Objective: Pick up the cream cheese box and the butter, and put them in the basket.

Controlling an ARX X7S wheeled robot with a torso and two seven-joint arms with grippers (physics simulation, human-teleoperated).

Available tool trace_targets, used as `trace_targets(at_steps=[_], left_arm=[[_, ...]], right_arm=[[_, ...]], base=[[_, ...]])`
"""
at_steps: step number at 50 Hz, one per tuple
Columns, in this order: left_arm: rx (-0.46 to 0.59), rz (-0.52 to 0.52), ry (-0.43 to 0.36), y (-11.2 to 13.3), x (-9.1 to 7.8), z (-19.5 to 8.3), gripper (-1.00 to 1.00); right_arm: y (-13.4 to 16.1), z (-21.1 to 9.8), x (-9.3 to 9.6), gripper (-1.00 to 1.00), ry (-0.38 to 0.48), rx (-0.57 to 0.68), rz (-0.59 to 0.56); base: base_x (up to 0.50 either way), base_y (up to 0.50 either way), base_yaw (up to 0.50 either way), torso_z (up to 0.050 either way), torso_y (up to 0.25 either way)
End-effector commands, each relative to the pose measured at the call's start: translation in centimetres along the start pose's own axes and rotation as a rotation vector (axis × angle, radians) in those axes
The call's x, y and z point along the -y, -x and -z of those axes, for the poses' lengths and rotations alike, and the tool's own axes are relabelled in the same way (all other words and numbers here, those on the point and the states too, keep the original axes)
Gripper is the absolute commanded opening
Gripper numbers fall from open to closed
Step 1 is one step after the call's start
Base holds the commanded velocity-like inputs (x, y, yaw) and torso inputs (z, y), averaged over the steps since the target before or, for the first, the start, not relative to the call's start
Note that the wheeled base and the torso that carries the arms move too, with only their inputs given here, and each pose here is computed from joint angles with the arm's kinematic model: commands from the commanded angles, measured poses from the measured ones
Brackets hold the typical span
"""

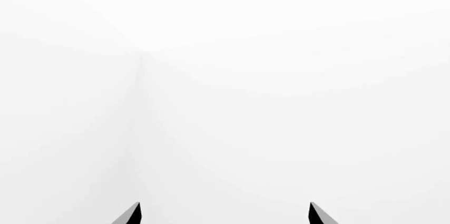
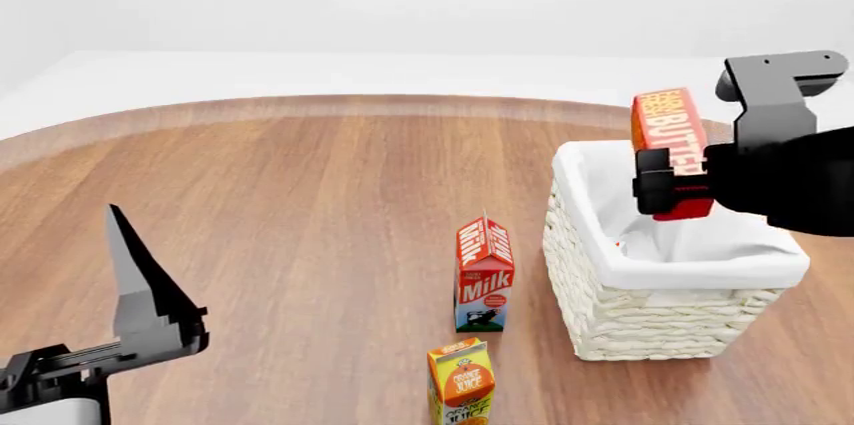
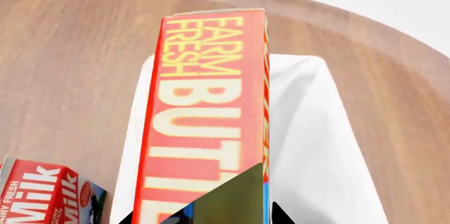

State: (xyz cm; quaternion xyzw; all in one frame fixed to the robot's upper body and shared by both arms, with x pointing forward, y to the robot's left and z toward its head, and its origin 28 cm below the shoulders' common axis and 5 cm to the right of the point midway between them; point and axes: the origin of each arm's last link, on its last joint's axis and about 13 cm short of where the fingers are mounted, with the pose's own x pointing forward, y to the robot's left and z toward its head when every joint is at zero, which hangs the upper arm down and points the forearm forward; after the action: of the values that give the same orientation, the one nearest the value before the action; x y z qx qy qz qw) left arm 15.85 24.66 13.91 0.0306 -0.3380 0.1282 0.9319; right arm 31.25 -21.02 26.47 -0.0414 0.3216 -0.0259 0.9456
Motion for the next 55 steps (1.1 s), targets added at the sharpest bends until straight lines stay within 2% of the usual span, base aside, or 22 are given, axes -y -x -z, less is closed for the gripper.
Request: trace_targets(at_steps=[1,16,36,55], left_arm=[[-0.001,0.002,-0.001,0.0,0.0,0.0,1.00],[-0.001,0.004,-0.002,0.0,0.1,0.1,1.00],[-0.003,0.010,-0.001,0.1,0.2,0.0,1.00],[-0.009,0.011,0.001,0.1,0.2,0.2,1.00]], right_arm=[[-0.4,0.0,1.1,-1.00,-0.016,0.044,0.040],[-1.3,1.0,1.1,-1.00,-0.031,0.018,0.038],[-1.4,1.4,2.2,-1.00,-0.055,0.010,0.074],[-3.7,1.4,1.6,-1.00,-0.051,-0.011,0.056]], base=[[0.00,0.00,0.00,0.000,0.000],[0.00,0.00,0.00,0.001,0.001],[0.00,0.00,0.00,0.001,0.002],[0.00,0.00,0.00,0.001,0.001]])
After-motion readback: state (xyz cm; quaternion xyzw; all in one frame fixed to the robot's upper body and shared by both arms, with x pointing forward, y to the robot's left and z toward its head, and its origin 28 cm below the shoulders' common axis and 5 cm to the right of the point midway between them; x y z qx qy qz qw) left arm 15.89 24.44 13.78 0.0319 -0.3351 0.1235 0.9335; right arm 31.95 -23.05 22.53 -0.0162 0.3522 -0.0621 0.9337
